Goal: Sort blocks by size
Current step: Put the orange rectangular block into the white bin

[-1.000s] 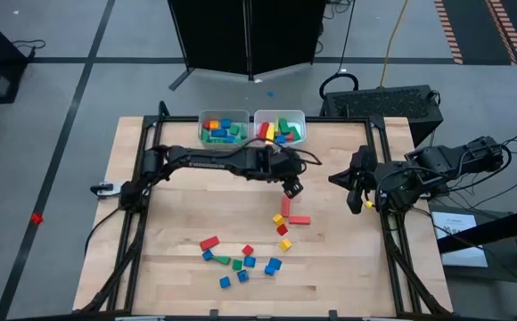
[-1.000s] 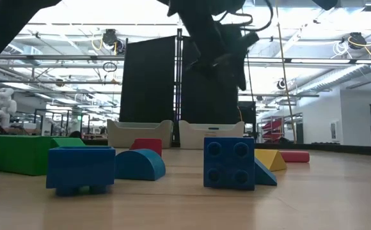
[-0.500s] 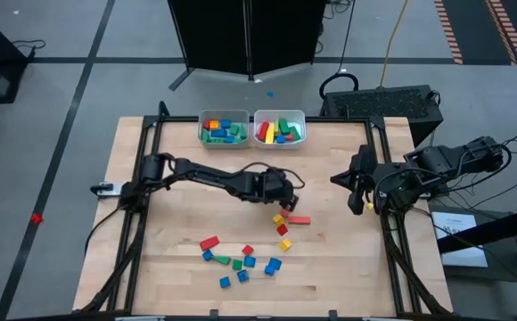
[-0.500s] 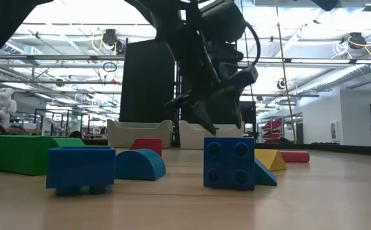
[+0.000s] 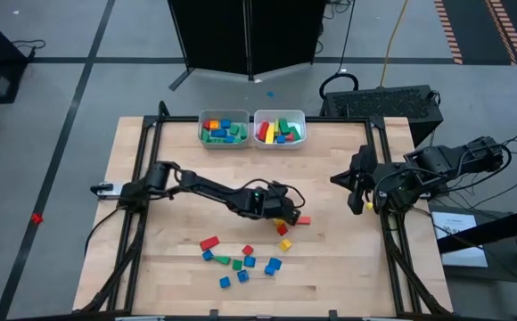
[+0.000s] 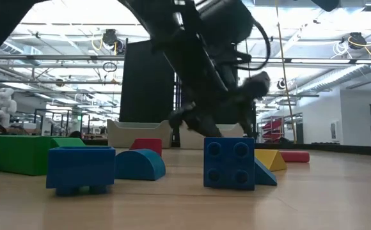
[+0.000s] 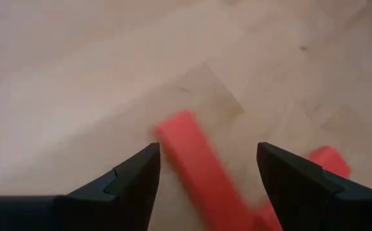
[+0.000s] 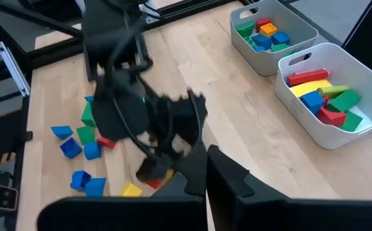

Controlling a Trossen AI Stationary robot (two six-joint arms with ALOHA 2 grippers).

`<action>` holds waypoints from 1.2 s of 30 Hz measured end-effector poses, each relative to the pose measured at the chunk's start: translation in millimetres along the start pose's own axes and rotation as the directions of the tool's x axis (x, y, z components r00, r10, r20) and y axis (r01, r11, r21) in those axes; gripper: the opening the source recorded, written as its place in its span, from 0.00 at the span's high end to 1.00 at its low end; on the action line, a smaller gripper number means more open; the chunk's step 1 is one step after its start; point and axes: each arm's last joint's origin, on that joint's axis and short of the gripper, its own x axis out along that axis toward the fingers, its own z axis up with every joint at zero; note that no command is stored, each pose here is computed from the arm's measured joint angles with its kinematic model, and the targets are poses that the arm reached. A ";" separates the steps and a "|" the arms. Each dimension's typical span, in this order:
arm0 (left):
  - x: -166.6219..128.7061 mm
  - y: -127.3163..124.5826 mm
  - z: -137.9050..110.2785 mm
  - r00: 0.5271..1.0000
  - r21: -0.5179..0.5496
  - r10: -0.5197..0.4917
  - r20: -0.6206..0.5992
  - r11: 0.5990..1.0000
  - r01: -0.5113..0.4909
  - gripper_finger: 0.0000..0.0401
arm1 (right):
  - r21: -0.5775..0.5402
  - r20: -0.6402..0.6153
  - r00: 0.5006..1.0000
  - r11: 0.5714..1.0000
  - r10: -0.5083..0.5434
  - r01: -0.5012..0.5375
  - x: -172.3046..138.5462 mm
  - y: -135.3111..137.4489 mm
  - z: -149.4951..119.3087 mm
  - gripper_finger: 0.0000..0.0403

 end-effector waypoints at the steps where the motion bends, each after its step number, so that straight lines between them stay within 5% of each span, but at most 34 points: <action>1: 5.6 -1.7 -4.3 1.000 -0.019 -0.027 -0.008 0.999 0.026 0.36 | 0.007 0.000 1.000 1.000 0.000 0.000 0.0 0.0 0.0 1.00; 12: 30.4 6.6 -26.8 0.994 -0.077 -0.001 -0.110 0.997 -0.007 0.39 | 0.032 0.000 1.000 0.999 -0.001 0.001 0.0 0.0 -0.1 1.00; 24: 29.7 10.0 -31.7 0.992 0.138 0.047 -0.114 0.990 -0.031 0.78 | 0.030 0.004 1.000 1.000 0.002 -0.002 0.0 0.3 0.4 1.00; 36: -9.3 6.5 24.7 0.993 0.200 -0.012 -0.114 0.979 0.035 0.79 | 0.016 0.014 1.000 1.000 0.003 -0.004 0.0 0.7 1.3 1.00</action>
